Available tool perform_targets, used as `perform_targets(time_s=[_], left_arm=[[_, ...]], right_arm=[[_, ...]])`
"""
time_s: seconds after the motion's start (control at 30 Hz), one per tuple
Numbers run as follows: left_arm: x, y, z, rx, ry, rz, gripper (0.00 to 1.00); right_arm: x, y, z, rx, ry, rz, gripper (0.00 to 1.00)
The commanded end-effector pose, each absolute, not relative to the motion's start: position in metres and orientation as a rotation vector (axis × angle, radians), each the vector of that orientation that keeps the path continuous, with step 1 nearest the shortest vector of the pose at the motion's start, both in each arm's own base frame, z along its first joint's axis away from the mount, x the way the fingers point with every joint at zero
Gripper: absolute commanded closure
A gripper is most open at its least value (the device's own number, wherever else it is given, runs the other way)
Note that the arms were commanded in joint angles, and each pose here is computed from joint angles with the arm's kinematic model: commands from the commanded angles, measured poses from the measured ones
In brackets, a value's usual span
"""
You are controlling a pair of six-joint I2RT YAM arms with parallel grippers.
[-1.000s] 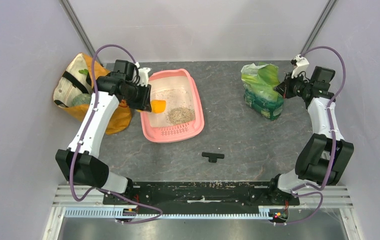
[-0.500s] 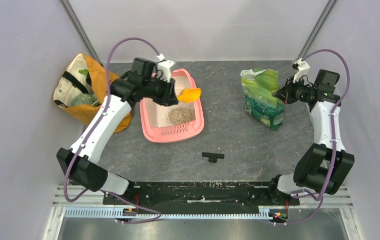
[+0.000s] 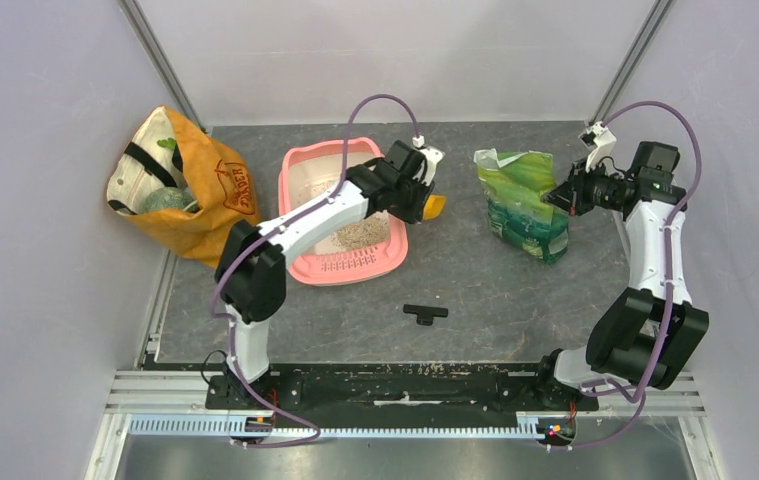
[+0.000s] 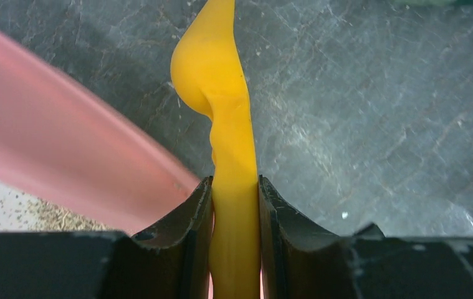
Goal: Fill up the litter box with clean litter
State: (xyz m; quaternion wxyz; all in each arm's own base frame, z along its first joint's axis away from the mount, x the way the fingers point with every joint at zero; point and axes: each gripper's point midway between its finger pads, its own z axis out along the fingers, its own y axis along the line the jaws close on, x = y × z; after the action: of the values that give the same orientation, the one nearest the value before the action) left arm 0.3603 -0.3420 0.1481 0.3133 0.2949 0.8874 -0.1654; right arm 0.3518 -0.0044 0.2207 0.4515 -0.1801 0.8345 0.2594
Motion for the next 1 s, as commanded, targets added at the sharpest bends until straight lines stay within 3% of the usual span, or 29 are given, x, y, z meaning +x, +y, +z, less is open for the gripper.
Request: perform_targets(time_s=[0.0,0.13,0.17,0.3,0.63,0.97], left_arm=[[0.402,-0.365,0.164,0.629,2.233,-0.404,0.92],[0.402,-0.371,0.149,0.655,2.299,-0.413,0.66],[0.398,-0.373,0.149,0.672,2.318,-0.427,0.55],[0.369,-0.380,0.178,0.793,2.284,-0.600,0.30],[0.285,-0.342,0.241,1.280,1.825,-0.763,0.13],[0.285,-0.382,0.249,1.426,1.606,-0.918,0.11]], right_arm=[[0.342,0.008,0.249,-0.528,1.990,0.703,1.00],[0.329,0.019,0.256,-0.591,1.975,0.775,1.00],[0.322,0.022,0.256,-0.620,1.971,0.794,1.00],[0.298,0.034,0.259,-0.743,1.943,0.841,1.00],[0.252,0.058,0.267,-0.928,1.856,0.938,1.00],[0.236,0.068,0.263,-1.019,1.830,0.975,1.00]])
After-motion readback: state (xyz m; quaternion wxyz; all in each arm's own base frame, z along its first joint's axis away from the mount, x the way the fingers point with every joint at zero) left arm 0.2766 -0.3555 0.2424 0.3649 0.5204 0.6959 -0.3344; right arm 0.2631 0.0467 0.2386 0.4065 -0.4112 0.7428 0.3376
